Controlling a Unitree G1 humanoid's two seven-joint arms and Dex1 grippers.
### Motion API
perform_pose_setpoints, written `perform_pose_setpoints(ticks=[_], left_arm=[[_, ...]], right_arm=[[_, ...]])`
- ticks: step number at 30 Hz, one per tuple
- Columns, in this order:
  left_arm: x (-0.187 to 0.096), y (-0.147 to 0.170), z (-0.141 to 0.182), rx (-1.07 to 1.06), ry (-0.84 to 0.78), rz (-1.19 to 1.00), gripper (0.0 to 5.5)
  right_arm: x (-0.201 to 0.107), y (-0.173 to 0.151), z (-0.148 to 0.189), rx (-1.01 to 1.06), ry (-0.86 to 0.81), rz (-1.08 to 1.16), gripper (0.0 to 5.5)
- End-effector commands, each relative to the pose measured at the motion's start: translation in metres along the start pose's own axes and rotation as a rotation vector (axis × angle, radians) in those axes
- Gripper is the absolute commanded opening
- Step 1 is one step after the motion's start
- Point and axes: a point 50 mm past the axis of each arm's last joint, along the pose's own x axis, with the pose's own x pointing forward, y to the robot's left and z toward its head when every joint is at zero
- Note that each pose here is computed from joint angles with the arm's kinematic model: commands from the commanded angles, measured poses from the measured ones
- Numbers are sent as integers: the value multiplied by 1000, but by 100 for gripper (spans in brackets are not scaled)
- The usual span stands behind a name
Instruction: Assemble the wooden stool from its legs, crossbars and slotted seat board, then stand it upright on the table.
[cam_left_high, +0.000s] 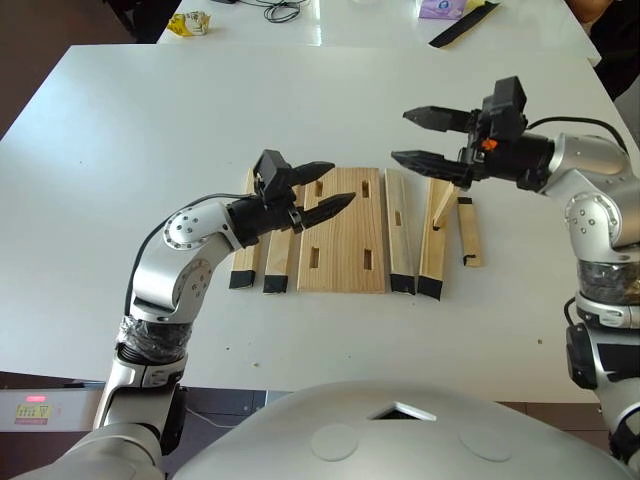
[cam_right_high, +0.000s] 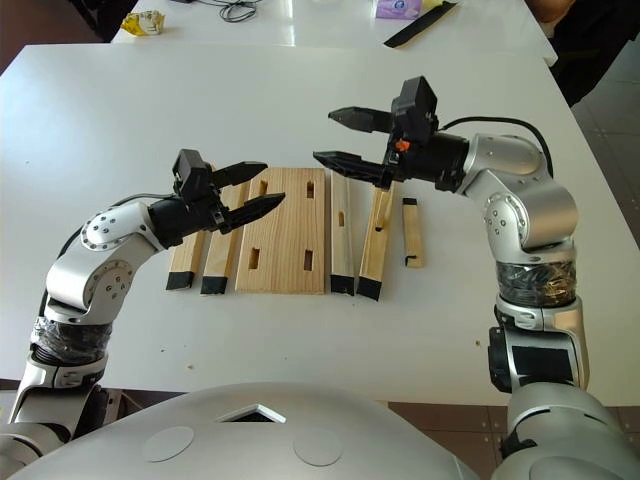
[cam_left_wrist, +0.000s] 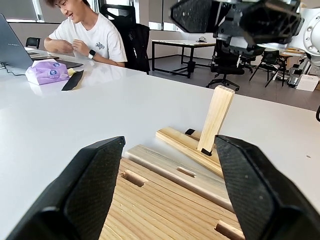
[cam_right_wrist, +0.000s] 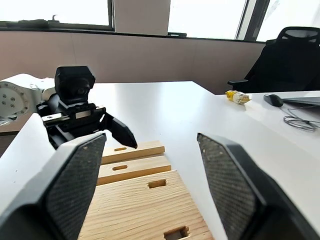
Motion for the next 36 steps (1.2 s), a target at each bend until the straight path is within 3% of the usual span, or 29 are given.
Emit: perform_pose_setpoints(ticks=[1,5,12,15,19,26,31,33,36], left_arm=[[2,2,2,12,-2,6,333],[1,2,2,9,-4,14,333],[2,3,1,3,-6,13,333],[2,3,2,2,-7,12,333],[0,3,2,1,-7,16,333],[-2,0,0,-9,-14,36,333],[-5,-2,-2,-18,-22,70,333],[-6,-3,-4,-22,-22,78,333],[-8,-3,-6,-17,-10,87,333]], right_arm=[[3,-7,15,17,-69,-18,336],[4,-5,7,70,-69,-15,336],[-14,2,-85,191,200,-80,336],[-21,0,-97,194,222,-111,336],[-16,-1,-77,177,129,-109,336],[-7,4,6,140,-141,-109,336],[-15,40,64,272,-328,104,336],[-21,58,64,299,-290,179,336],[-35,76,26,389,38,169,336]])
